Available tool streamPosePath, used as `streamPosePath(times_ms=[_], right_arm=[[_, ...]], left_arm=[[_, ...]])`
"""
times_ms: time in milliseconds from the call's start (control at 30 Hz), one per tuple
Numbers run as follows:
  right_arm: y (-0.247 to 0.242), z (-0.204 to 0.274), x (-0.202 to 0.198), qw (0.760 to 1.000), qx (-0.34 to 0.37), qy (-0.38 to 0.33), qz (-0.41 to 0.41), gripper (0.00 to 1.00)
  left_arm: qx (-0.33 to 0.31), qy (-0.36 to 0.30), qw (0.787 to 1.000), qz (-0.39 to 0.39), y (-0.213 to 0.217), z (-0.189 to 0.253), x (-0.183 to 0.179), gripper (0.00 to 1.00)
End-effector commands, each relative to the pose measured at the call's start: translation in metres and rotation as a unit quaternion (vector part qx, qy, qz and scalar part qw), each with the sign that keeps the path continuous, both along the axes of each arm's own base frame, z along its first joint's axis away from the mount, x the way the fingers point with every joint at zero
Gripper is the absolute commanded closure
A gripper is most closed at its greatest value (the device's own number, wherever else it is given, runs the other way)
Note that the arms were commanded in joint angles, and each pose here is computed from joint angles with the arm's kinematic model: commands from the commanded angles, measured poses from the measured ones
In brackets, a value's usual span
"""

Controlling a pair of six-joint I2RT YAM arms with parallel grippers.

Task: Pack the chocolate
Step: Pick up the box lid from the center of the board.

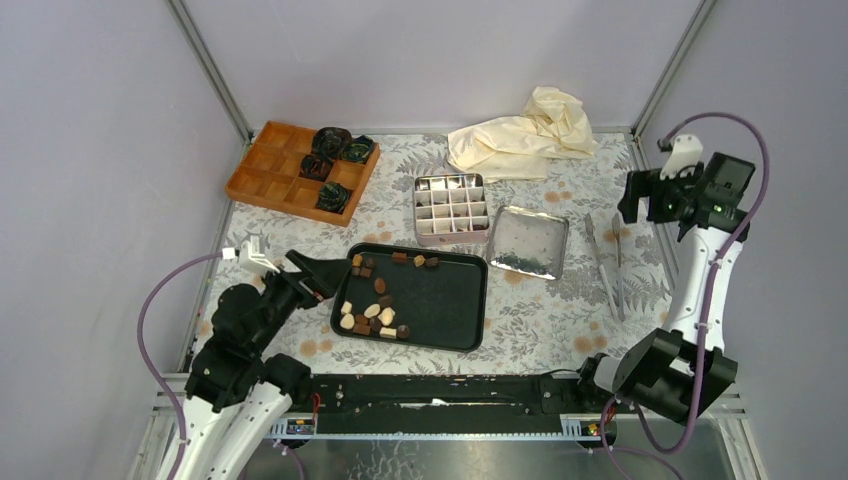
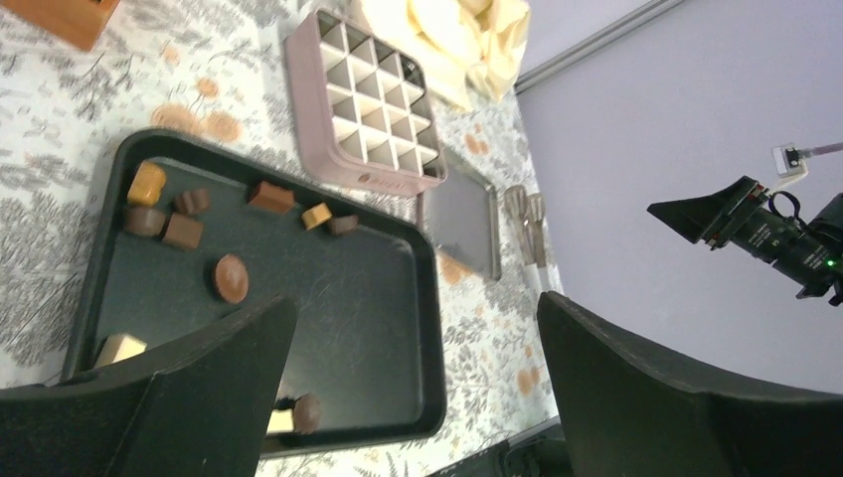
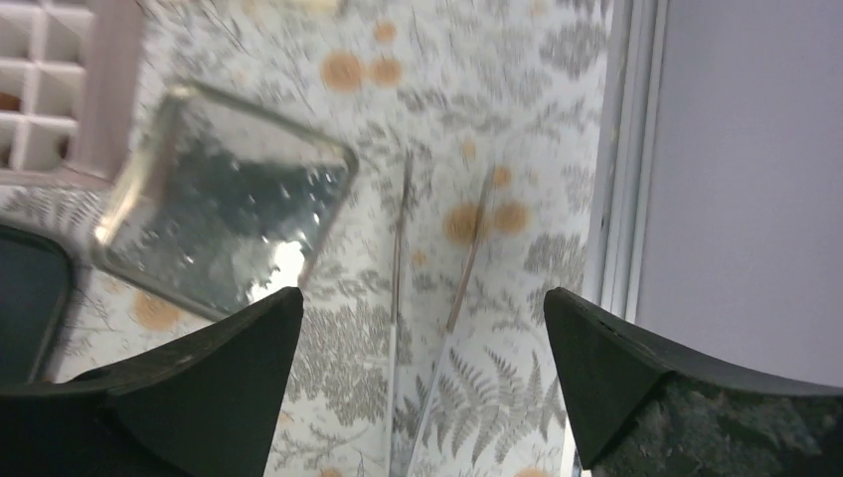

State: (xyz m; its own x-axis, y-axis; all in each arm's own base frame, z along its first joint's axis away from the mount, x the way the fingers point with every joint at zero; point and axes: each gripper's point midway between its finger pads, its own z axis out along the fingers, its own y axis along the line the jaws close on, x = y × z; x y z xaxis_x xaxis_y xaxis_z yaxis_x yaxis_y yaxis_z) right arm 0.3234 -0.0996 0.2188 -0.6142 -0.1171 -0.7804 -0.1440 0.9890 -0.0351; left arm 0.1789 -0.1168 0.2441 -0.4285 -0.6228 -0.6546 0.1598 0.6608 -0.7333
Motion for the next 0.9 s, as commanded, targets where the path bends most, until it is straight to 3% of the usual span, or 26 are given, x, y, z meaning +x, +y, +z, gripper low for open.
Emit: streamPosePath(times_ms=[0, 67, 167, 233, 333, 533, 867], right_arm=[[0.027, 0.061, 0.012, 0.994, 0.062, -0.084, 0.026, 0.0], [0.044, 0.07, 0.013, 0.989, 0.093, -0.101, 0.061, 0.0], [0.089, 0.074, -0.004, 0.962, 0.14, -0.116, 0.202, 0.0], [0.118, 0.071, -0.024, 0.926, 0.157, -0.149, 0.309, 0.0], [0.143, 0.04, -0.055, 0.882, 0.121, -0.189, 0.415, 0.0], [0.175, -0.037, -0.09, 0.852, 0.048, -0.07, 0.516, 0.0], [0.183, -0.108, -0.084, 0.847, -0.026, 0.01, 0.531, 0.0]], left_arm=[[-0.04, -0.101, 0.994, 0.013, 0.001, 0.068, 0.011, 0.01], [-0.04, -0.112, 0.993, 0.012, -0.002, 0.079, 0.017, 0.01], [-0.051, -0.124, 0.991, -0.011, -0.014, 0.094, 0.024, 0.01], [-0.058, -0.129, 0.989, -0.04, -0.027, 0.094, 0.028, 0.01], [-0.056, -0.106, 0.99, -0.068, -0.043, 0.071, 0.04, 0.01], [-0.025, -0.023, 0.995, -0.089, -0.057, 0.011, 0.057, 0.01], [-0.027, 0.022, 0.997, -0.073, -0.063, -0.036, 0.078, 0.01]])
